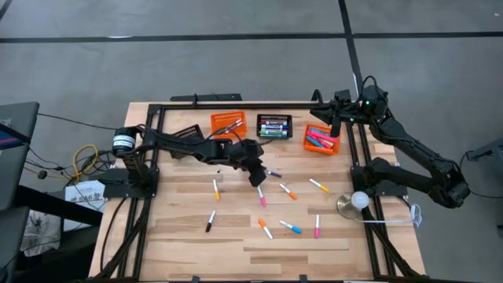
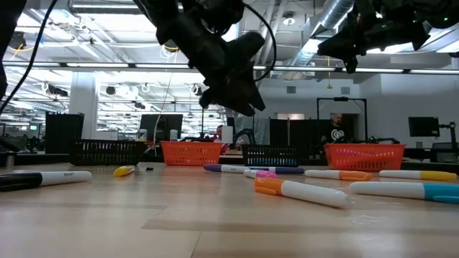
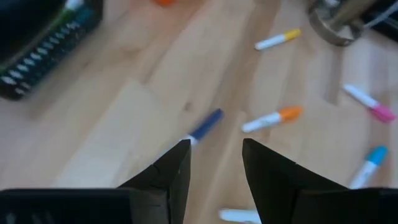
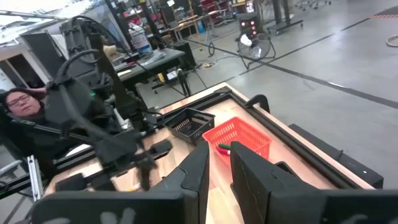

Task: Pick & Place Markers
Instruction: Put the blue marker into the left orange bin

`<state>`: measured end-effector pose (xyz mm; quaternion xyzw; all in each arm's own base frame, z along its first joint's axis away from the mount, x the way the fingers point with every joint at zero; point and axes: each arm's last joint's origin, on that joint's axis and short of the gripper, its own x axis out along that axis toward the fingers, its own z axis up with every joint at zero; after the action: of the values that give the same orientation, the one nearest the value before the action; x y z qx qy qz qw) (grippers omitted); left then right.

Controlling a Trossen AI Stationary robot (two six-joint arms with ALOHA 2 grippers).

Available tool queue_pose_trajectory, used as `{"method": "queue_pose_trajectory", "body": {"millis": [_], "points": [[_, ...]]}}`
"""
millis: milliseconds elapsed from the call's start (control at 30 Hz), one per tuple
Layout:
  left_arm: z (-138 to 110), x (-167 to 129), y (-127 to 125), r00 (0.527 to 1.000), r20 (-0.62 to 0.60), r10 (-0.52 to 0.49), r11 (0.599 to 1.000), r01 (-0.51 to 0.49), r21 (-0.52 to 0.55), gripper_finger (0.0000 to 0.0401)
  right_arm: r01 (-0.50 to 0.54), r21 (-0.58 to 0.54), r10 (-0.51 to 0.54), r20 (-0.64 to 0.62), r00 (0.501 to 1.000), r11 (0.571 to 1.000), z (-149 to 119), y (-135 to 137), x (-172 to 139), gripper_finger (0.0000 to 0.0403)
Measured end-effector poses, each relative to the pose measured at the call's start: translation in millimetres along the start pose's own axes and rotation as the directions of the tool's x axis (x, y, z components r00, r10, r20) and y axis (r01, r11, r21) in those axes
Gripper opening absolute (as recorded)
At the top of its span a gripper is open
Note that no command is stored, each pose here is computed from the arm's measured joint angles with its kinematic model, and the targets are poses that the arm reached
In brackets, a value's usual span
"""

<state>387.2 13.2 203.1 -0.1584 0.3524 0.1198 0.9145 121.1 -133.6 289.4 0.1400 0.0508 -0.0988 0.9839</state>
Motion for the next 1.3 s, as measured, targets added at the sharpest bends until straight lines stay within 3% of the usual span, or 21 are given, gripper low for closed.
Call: {"method": "queue_pose_trajectory", "body": {"millis": [167,400,633,967,1300], "points": [[20,5,9,0.999,0.037,-0.022,0.999,0.021,0.029,0.0145,0.0,0.0,0.0,0.0,1.0,1.0,0,0,0,0.0056],[39,50,-6,0.995,-0.024,-0.094,0.978,0.097,0.183,0.0145,-0.002,0.0,0.002,0.0,1.0,1.0,0,0,0,0.0056],[23,79,-1,0.978,-0.208,-0.029,0.959,0.086,0.272,0.0145,-0.003,0.0,0.003,0.0,1.0,1.0,0,0,0,0.0056],[17,79,-10,0.973,-0.229,-0.034,0.917,0.121,0.379,0.0145,-0.003,0.001,0.003,-0.001,1.0,1.0,0,0,0,0.0056],[11,88,3,0.961,-0.276,-0.002,0.946,0.091,0.312,0.0145,-0.004,0.001,0.004,-0.001,1.0,1.0,0,0,0,0.0056]]}}
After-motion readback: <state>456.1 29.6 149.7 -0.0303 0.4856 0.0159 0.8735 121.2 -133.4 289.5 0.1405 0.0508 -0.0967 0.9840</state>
